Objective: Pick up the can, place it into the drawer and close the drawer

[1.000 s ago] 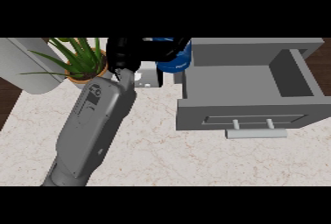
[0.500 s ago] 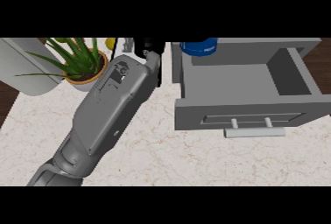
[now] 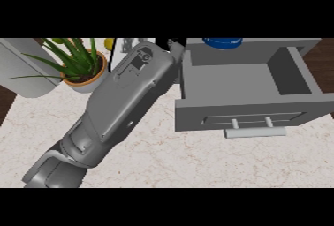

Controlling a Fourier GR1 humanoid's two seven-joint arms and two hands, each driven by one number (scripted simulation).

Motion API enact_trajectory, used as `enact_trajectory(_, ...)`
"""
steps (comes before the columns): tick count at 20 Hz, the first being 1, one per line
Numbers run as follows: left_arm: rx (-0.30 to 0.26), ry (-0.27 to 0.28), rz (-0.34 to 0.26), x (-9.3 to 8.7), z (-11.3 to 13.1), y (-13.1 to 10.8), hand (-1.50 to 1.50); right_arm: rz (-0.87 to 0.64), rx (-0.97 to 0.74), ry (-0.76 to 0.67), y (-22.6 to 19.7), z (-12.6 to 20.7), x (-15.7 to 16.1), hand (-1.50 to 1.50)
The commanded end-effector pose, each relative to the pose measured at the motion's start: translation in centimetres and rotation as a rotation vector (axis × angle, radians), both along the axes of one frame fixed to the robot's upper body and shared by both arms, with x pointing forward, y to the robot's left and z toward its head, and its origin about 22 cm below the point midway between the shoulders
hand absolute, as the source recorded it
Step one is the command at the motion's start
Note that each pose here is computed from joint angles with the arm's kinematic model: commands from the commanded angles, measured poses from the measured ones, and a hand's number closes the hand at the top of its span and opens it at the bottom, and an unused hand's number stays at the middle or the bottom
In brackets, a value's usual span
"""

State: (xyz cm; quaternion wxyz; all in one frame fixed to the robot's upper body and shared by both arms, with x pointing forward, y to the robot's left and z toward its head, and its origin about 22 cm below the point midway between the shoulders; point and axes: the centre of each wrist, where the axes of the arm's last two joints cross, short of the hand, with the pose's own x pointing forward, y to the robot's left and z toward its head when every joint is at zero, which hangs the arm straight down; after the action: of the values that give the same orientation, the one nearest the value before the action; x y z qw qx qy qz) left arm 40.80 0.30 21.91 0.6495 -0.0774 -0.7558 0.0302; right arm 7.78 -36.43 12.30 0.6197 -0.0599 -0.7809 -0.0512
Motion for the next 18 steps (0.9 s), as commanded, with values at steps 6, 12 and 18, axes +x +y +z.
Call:
enact_trajectory(6, 0.03, 0.03, 0.02, 1.3, 0.3, -1.5, 1.5, 0.003, 0.005, -0.01, 0.1, 0.4, 0.4, -1.5)
enact_trajectory(12, 0.047, 0.037, 0.028, 1.1, -1.6, -1.7, 1.5, 0.008, 0.006, -0.007, -0.5, 1.0, 1.0, -1.5)
enact_trajectory(18, 0.097, 0.072, 0.052, 0.5, -2.6, -2.5, 1.5, 0.016, -0.002, -0.01, 0.2, 1.1, 0.8, -1.5)
